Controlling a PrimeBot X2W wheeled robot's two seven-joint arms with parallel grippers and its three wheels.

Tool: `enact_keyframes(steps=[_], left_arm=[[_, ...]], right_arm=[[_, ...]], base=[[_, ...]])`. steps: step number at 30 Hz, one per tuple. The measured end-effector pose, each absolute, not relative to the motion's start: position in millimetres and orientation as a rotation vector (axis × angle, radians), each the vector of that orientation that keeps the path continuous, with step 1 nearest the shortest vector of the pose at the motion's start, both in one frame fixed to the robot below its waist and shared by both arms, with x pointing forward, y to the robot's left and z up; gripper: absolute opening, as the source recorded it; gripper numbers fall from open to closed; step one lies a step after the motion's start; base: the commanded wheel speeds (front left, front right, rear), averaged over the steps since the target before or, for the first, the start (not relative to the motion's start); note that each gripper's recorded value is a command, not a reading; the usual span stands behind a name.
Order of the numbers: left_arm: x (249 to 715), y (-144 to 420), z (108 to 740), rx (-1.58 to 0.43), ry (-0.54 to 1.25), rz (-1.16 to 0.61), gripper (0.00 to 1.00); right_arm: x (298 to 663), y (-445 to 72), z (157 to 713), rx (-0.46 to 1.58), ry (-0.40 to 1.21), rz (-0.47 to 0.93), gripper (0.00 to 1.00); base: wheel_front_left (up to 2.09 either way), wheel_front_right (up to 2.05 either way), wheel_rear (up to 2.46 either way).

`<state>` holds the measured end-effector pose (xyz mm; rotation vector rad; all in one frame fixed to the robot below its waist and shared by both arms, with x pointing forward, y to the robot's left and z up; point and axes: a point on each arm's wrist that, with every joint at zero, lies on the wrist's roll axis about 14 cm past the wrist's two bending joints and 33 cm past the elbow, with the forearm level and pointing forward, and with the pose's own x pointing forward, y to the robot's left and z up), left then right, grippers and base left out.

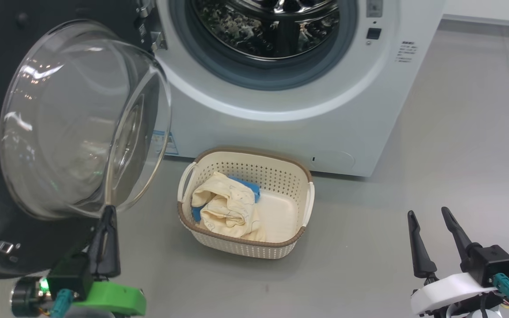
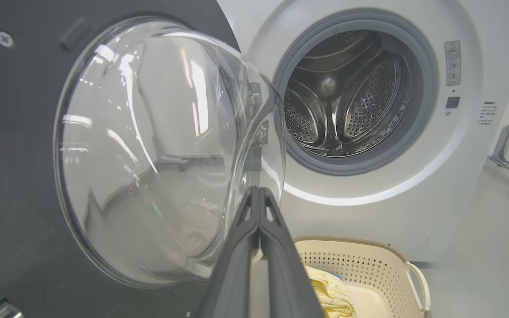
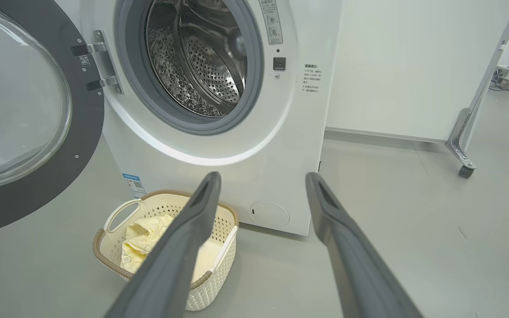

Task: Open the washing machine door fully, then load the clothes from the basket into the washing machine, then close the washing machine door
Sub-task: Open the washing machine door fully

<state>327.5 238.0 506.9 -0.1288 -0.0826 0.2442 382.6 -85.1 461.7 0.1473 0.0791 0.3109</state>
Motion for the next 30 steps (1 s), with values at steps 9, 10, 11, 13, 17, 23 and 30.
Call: enact_keyframes(steps=[9, 10, 11, 13, 17, 23, 30], left_arm=[[327.5, 196.5, 486.5, -0.175, -0.018, 0.120, 0.31], [328.2, 193.1, 485.4, -0.178, -0.014, 0.110, 0.47], [328.5, 189.7, 484.2, -0.183, -0.009, 0.100, 0.47], [329.8, 183.5, 482.0, -0.193, -0.001, 0.083, 0.88], [333.3, 172.7, 480.0, -0.205, 0.009, 0.056, 1.00], [342.3, 155.0, 482.1, -0.206, 0.008, 0.005, 1.00], [349.0, 138.8, 482.5, -0.203, 0.016, -0.040, 1.00]], right_arm=[[369.7, -108.6, 473.9, 0.134, 0.039, 0.246, 1.00], [368.0, -111.9, 474.9, 0.132, 0.036, 0.237, 1.00], [366.3, -115.5, 476.0, 0.130, 0.032, 0.226, 1.00], [362.9, -123.4, 478.2, 0.128, 0.024, 0.203, 1.00], [356.0, -139.8, 483.4, 0.127, 0.005, 0.152, 1.00], [345.8, -161.5, 490.4, 0.126, -0.022, 0.084, 1.00], [334.9, -181.3, 493.4, 0.125, -0.035, 0.020, 1.00]], base=[[0.00, 0.00, 0.00], [0.00, 0.00, 0.00], [0.00, 0.00, 0.00], [0.00, 0.00, 0.00], [0.00, 0.00, 0.00], [0.00, 0.00, 0.00], [0.00, 0.00, 0.00]])
